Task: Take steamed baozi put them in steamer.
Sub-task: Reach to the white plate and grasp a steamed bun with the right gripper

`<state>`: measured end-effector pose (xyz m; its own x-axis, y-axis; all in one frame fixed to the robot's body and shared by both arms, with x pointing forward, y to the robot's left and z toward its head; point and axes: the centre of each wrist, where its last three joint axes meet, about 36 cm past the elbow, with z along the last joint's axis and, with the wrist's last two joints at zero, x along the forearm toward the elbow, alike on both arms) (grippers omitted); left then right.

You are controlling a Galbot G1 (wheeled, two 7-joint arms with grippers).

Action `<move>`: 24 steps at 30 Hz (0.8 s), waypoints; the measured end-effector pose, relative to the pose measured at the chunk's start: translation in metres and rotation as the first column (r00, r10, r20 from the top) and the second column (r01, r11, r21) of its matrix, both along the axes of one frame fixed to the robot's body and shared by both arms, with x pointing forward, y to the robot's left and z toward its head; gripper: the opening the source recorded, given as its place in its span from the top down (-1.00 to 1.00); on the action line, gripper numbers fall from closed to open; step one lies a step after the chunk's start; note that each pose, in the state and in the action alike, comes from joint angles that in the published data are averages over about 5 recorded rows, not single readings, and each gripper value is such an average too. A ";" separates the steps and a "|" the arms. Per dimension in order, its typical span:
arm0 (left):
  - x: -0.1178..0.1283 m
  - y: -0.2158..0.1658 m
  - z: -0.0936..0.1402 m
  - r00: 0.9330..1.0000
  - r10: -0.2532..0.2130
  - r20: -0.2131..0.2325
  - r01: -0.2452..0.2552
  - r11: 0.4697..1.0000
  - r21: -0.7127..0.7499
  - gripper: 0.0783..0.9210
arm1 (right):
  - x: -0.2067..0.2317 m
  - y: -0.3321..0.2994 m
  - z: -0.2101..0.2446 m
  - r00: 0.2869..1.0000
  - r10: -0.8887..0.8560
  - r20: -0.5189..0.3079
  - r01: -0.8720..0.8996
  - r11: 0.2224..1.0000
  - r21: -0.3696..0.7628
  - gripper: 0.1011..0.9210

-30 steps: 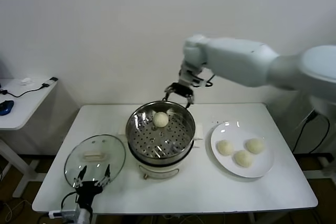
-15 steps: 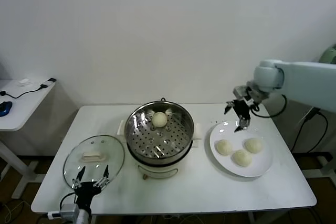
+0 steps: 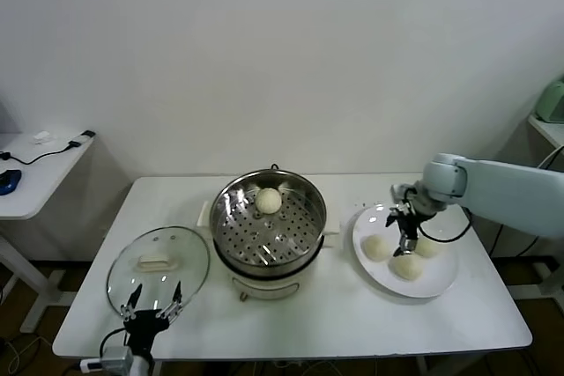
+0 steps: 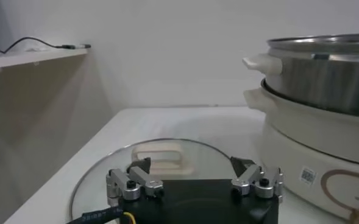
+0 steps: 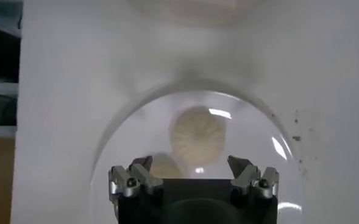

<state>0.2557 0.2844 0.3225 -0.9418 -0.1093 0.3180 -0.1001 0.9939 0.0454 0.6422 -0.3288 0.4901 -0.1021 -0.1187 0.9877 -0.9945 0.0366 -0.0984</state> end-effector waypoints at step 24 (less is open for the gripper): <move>-0.001 0.000 0.003 1.000 -0.002 0.006 0.002 1.000 0.005 -0.77 | 0.019 0.017 -0.034 1.000 0.008 -0.009 -0.008 1.000 -0.014 -0.34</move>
<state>0.2547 0.2839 0.3255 -0.9439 -0.1086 0.3118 -0.0979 0.9940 0.0498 0.6616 -0.3113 0.4562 -0.0926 -0.1056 0.9901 -0.9956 0.0270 -0.0902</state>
